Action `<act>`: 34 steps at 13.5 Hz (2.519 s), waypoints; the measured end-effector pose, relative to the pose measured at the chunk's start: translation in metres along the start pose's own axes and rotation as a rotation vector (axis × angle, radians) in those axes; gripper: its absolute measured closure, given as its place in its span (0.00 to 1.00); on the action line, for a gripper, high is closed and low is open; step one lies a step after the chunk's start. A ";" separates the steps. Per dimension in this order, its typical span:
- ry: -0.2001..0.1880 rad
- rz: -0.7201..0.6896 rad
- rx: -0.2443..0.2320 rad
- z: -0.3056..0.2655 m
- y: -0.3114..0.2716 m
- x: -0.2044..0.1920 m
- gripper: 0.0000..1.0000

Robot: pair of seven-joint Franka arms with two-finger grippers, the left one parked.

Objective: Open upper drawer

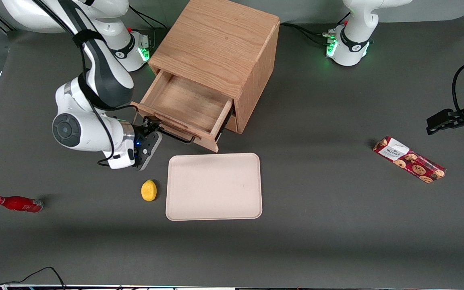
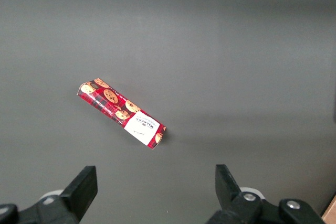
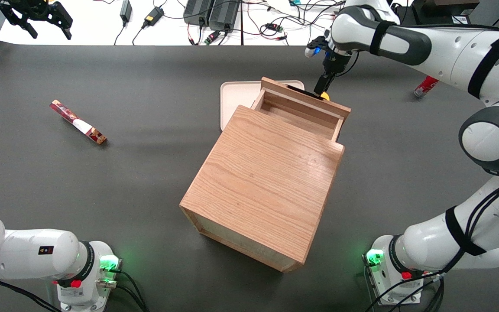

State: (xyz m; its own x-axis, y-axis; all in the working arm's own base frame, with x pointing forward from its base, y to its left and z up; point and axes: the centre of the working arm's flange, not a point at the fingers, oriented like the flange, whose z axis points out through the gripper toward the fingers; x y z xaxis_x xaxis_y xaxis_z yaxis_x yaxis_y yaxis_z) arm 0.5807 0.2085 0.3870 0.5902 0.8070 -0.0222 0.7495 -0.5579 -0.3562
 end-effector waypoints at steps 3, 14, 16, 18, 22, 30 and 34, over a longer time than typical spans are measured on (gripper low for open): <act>0.009 0.003 0.005 -0.009 0.011 0.002 0.00; 0.033 -0.015 0.003 -0.018 0.030 0.008 0.00; 0.031 -0.021 -0.006 -0.020 0.033 0.008 0.00; 0.033 -0.029 -0.008 -0.022 0.038 0.007 0.00; 0.033 -0.044 -0.011 -0.024 0.048 0.002 0.00; 0.027 -0.064 0.003 -0.036 0.072 -0.004 0.00; 0.013 -0.075 0.014 -0.045 0.067 -0.003 0.00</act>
State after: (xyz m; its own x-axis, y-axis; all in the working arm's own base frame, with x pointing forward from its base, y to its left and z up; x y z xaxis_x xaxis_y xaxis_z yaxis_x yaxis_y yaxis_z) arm 0.6429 0.1596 0.4054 0.5362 0.8439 0.0178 0.7878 -0.4928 -0.3695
